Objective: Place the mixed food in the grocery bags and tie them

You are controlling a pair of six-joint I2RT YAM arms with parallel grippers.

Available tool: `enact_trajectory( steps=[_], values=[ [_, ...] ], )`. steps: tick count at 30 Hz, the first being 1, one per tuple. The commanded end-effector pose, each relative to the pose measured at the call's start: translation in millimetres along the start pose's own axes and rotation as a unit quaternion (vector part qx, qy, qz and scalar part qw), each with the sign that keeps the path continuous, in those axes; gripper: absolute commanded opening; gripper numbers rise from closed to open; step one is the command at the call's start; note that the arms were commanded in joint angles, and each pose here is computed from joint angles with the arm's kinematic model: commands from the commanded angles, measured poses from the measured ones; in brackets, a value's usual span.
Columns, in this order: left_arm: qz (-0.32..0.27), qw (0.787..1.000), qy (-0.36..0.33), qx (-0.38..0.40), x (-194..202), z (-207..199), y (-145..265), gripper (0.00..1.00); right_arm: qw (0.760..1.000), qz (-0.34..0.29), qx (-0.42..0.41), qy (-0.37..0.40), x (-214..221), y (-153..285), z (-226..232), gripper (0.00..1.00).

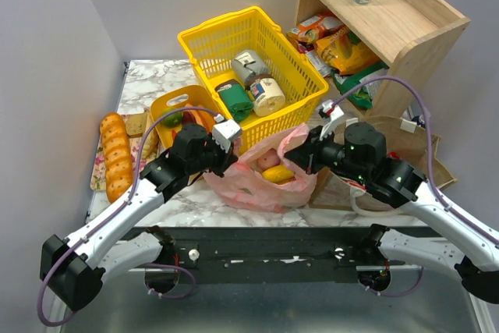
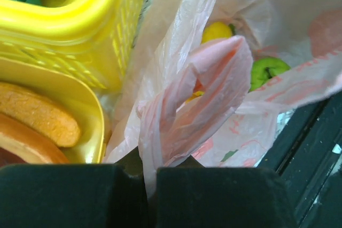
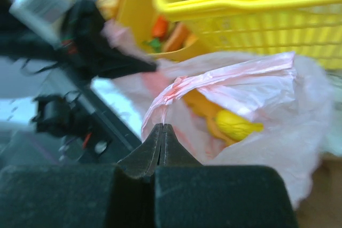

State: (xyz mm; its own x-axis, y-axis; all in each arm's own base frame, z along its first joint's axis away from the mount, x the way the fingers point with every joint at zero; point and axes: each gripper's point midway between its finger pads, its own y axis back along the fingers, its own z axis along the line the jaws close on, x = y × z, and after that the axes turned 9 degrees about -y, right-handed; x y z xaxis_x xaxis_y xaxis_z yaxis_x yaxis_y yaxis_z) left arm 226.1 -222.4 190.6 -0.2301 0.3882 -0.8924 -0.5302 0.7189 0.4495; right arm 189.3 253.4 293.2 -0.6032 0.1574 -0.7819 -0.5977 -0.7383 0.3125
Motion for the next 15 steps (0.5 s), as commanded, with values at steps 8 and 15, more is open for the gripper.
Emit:
enact_trajectory(
  steps=[8,15],
  values=[
    [0.038,0.996,0.067,-0.045,10,30,-7,0.00,0.982,0.079,-0.170,0.014,41,-28,46,0.01],
    [0.022,0.998,0.060,-0.018,4,22,-8,0.00,0.992,0.071,-0.090,0.045,44,-56,12,0.11]
  ],
)
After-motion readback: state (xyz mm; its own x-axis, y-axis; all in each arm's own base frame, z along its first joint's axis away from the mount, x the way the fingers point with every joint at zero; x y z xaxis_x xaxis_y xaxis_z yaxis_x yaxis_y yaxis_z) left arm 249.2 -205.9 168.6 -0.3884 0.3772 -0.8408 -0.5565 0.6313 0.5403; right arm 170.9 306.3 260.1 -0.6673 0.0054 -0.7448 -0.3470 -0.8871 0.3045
